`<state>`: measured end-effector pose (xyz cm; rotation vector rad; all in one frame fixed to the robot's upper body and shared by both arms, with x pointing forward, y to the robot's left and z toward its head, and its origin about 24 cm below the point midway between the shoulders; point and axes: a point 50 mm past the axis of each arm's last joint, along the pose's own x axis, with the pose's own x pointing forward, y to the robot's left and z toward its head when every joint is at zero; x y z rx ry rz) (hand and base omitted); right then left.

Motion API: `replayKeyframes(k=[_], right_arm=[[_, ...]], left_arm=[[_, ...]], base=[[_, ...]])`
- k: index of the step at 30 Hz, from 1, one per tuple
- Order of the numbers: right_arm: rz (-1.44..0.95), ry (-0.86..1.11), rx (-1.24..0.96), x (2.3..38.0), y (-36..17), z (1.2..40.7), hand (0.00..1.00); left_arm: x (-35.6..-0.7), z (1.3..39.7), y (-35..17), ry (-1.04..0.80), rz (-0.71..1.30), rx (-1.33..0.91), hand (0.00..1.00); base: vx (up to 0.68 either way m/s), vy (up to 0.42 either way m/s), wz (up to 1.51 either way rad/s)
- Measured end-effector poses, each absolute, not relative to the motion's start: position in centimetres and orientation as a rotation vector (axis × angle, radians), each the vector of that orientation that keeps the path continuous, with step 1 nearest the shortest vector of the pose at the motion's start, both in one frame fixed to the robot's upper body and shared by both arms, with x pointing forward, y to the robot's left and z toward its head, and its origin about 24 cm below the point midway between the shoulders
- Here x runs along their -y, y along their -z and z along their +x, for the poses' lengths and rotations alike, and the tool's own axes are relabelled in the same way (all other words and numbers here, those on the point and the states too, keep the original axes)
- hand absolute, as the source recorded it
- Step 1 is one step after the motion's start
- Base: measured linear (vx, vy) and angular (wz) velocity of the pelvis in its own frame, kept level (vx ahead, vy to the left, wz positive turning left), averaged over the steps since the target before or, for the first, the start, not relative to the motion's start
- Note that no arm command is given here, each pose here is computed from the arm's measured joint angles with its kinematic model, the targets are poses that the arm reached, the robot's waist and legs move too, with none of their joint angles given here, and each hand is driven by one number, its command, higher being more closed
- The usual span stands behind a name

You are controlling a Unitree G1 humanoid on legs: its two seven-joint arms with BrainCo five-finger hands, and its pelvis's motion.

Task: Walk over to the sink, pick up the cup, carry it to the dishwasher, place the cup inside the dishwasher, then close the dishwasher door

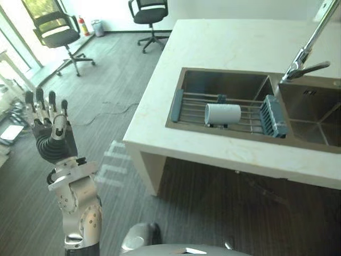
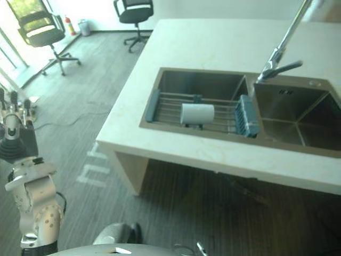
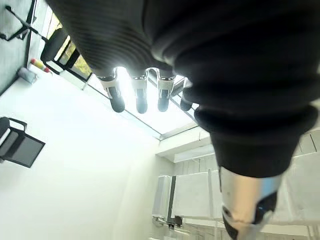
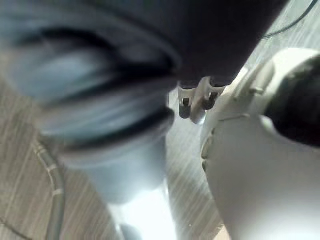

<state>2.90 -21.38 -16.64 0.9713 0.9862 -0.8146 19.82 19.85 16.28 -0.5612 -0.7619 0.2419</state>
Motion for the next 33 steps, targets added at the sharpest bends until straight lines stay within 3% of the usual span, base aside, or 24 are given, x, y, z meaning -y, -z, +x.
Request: replayKeyframes(k=[5,9,18,23,26,30,33], right_arm=[[1.007,0.833,-1.033,19.8,17.1,1.6,0.00],[1.047,0.955,-1.063,20.4,17.4,-0.7,0.00],[0.955,0.972,-1.127,21.6,17.3,-1.8,0.00],[0.975,0.977,-1.200,20.3,17.5,-3.0,0.00],[1.036,0.975,-1.234,18.5,17.7,-3.4,0.00],[0.920,0.994,-1.172,22.6,17.1,-3.0,0.00],[0.881,1.018,-1.151,23.6,16.8,-3.6,0.00]], left_arm=[[-18.3,20.4,-18.2,-0.125,-0.581,0.845,0.00],[-17.1,21.2,-18.3,0.005,-0.569,0.814,0.00],[-15.4,23.8,-18.9,0.187,-0.518,0.720,0.00],[-16.3,24.3,-19.1,0.173,-0.346,0.691,0.00],[-18.1,24.9,-19.1,0.098,-0.347,0.666,0.00],[-18.0,25.1,-17.9,0.042,-0.437,0.616,0.00],[-17.7,25.5,-18.8,0.060,-0.446,0.647,0.00]], base=[[0.12,-0.015,-0.21],[0.02,0.007,-0.39],[-0.01,-0.034,-0.49],[-0.05,-0.190,0.14],[-0.02,-0.493,0.31],[-0.03,-0.422,0.30],[0.05,-0.389,0.50]])
